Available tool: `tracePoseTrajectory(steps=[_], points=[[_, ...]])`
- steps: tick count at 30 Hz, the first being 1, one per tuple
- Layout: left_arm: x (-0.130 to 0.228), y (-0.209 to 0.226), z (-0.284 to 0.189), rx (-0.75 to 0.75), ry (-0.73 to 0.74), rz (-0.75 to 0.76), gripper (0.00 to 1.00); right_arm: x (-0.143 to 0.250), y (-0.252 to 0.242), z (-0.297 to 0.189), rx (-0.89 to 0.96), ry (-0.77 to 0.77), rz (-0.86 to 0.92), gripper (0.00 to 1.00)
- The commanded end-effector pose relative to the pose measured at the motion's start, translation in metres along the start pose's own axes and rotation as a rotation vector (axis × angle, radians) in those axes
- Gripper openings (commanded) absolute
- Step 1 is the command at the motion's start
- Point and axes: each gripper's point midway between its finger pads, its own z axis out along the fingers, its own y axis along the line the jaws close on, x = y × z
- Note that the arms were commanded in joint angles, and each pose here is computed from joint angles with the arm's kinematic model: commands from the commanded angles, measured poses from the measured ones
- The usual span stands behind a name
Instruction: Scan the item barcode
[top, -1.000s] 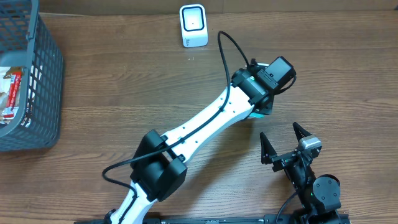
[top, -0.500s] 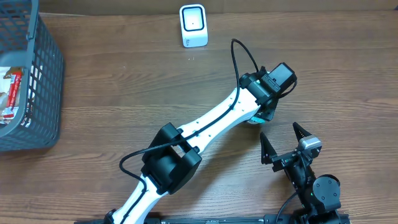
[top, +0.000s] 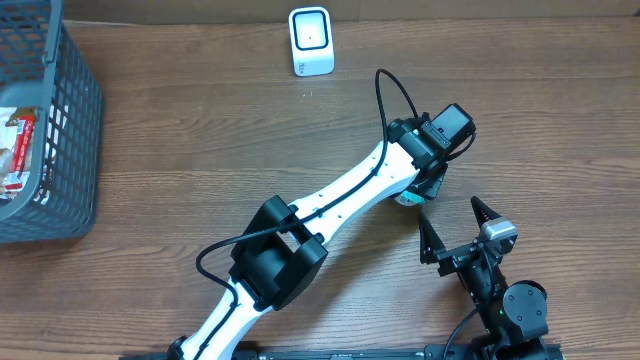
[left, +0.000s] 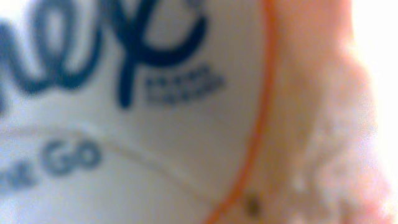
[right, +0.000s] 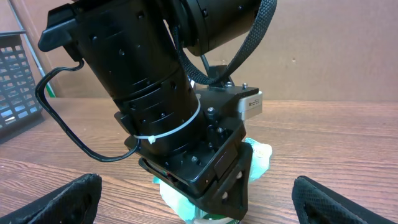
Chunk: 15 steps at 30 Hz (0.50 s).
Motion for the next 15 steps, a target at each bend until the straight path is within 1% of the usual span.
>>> tracePoseTrajectory(steps=[1, 4, 8, 10, 15], points=[[-0.0060, -0.0109, -0.0102, 0.027, -0.028, 0.026, 0.66, 0.0017, -0.0007, 0.0000, 0.001, -0.004, 0.004, 1.00], [-0.0040, -0.0102, -0.0087, 0.024, -0.022, 0.027, 0.76, 0.0017, -0.0007, 0.0000, 0.001, -0.004, 0.004, 1.00], [-0.0004, -0.0090, -0.0066, 0.019, -0.010, 0.028, 0.86, 0.0017, -0.0008, 0.0000, 0.002, -0.004, 0.004, 1.00], [0.0010, -0.0083, -0.0066, 0.016, -0.004, 0.029, 0.87, 0.0017, -0.0007, 0.0000, 0.001, -0.004, 0.004, 1.00], [-0.0037, -0.0067, -0.0142, 0.021, -0.020, 0.049, 0.81, 0.0017, -0.0007, 0.0000, 0.001, -0.004, 0.004, 1.00]])
